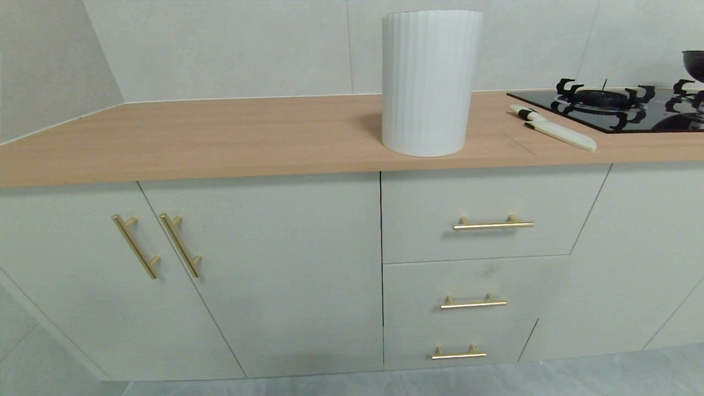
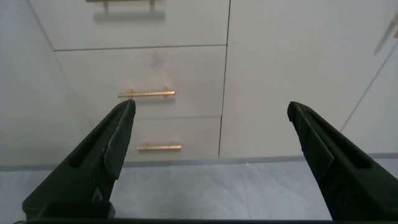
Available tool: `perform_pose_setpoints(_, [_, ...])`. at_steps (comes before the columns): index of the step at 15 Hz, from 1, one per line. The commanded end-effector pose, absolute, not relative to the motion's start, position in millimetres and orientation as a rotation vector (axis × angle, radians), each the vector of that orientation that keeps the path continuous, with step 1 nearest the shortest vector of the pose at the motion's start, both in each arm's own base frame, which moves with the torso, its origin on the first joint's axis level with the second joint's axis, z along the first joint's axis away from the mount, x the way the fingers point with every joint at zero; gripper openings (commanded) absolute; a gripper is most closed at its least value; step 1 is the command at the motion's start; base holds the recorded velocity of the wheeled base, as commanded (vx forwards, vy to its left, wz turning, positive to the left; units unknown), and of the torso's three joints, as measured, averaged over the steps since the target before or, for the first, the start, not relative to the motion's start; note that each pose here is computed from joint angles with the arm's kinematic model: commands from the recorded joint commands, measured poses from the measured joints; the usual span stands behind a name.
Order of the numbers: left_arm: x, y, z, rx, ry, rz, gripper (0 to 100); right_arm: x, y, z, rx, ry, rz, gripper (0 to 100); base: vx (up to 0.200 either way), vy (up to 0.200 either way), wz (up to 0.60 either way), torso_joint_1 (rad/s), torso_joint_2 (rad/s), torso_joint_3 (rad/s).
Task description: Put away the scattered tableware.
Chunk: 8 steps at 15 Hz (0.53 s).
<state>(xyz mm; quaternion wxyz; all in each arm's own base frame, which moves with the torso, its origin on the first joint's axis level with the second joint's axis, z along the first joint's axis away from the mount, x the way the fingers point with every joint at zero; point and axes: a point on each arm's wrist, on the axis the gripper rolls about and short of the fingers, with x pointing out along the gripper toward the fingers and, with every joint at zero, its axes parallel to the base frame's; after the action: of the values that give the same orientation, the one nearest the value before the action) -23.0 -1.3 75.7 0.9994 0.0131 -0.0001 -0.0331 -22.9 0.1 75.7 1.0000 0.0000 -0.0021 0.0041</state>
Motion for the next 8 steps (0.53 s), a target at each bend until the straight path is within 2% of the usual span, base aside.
perform_pose_setpoints(1, [-23.0,-1.3,75.6,0.026,0.001,-0.066,100,-22.8,0.1,75.8,0.000,-0.003,0.009,100,0.200,0.000,0.00,0.002,0.01,0.002])
perform_pose_setpoints(8, [-23.0,-1.3,75.6,0.024,0.001,-0.066,100,-22.8,0.1,75.8,0.000,-0.003,0.009,100,0.200,0.000,0.00,0.004,0.00,0.002])
